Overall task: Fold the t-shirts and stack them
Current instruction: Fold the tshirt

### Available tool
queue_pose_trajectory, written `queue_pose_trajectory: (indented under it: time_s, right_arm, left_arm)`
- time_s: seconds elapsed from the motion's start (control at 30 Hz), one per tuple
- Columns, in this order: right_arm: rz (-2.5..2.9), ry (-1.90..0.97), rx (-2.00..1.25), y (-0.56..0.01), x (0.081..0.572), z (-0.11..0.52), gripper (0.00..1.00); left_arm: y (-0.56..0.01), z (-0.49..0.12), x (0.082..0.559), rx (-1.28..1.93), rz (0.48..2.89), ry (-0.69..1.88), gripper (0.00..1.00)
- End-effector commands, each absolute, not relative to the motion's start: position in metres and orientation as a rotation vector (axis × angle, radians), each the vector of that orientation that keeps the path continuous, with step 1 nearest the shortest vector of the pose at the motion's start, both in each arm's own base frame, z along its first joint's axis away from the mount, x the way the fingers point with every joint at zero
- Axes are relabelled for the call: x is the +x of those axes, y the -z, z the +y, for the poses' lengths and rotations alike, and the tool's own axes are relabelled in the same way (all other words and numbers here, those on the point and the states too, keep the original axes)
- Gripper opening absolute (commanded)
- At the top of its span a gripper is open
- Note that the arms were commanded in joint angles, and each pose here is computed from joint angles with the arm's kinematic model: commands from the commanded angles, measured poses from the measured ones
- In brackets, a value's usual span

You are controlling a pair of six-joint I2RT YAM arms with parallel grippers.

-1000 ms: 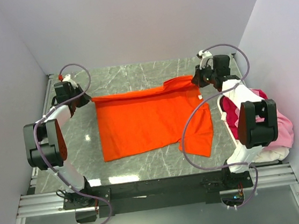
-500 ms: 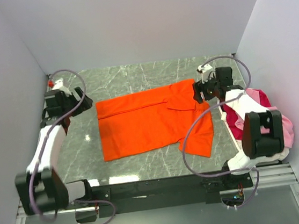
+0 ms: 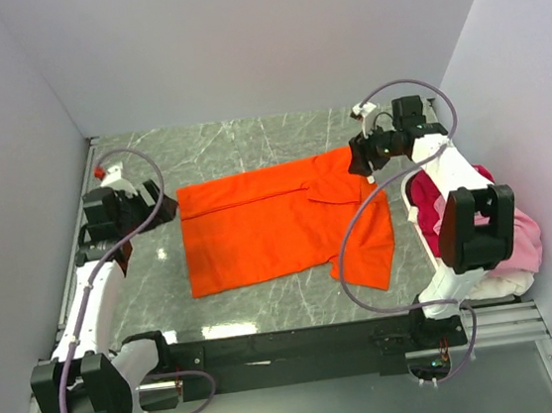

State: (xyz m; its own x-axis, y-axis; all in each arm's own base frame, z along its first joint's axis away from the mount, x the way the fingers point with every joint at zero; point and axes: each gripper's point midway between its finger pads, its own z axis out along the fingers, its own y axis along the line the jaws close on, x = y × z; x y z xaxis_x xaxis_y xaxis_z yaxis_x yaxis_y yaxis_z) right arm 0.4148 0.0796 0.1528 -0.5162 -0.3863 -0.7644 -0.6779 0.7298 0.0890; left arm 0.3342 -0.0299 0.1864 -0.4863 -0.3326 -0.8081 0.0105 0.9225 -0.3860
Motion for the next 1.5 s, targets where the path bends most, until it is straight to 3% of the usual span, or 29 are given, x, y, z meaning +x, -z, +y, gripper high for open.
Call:
queue_pose_trajectory:
  time_s: [0.0,0.1,0.23,0.5,0.63,0.93,1.3,1.4,1.47]
  right_arm:
    - [2.185,-0.626,-0.955,-0.158,0.383,0.092,0.63]
    - [2.198,-0.733,-1.252,-0.145,0.32,0.09,0.7]
    - [2.046,-0.666,-1.589,-0.123,0.264,0.089,0.68]
    - [1.787,-0.346,-2.004,-0.072,0.208,0.094,0.71]
    - [1.743,-0.334,-2.011,-0.067,0.193,0.096,0.69]
    - [1.746,-0.282,-2.005,-0.059,0.181,0.088,0.61]
    - [1.763,-0.297,-2.005,-0.054,0.181,0.088,0.54]
    - [1.776,-0.295,-2.021,-0.053,0.179,0.085,0.53]
    - [1.768,-0.289,-2.058,-0.051,0.176,0.082,0.53]
  left_arm:
    - [-0.182,-0.06,0.317,-0.139,2.074,0.561,0.88]
    - [-0.173,-0.084,0.302,-0.165,2.164,0.729,0.79]
    - [-0.148,-0.104,0.272,-0.334,2.284,0.866,0.71]
    - [-0.115,-0.15,0.207,-0.637,2.419,0.844,0.75]
    - [-0.101,-0.147,0.194,-0.926,2.422,0.784,0.74]
    - [-0.062,-0.124,0.176,-1.29,2.445,0.47,0.62]
    - [-0.023,-0.101,0.177,-1.461,2.348,0.276,0.59]
    - [-0.016,-0.091,0.179,-1.467,2.332,0.174,0.52]
    - [-0.012,-0.086,0.18,-1.464,2.32,0.13,0.42]
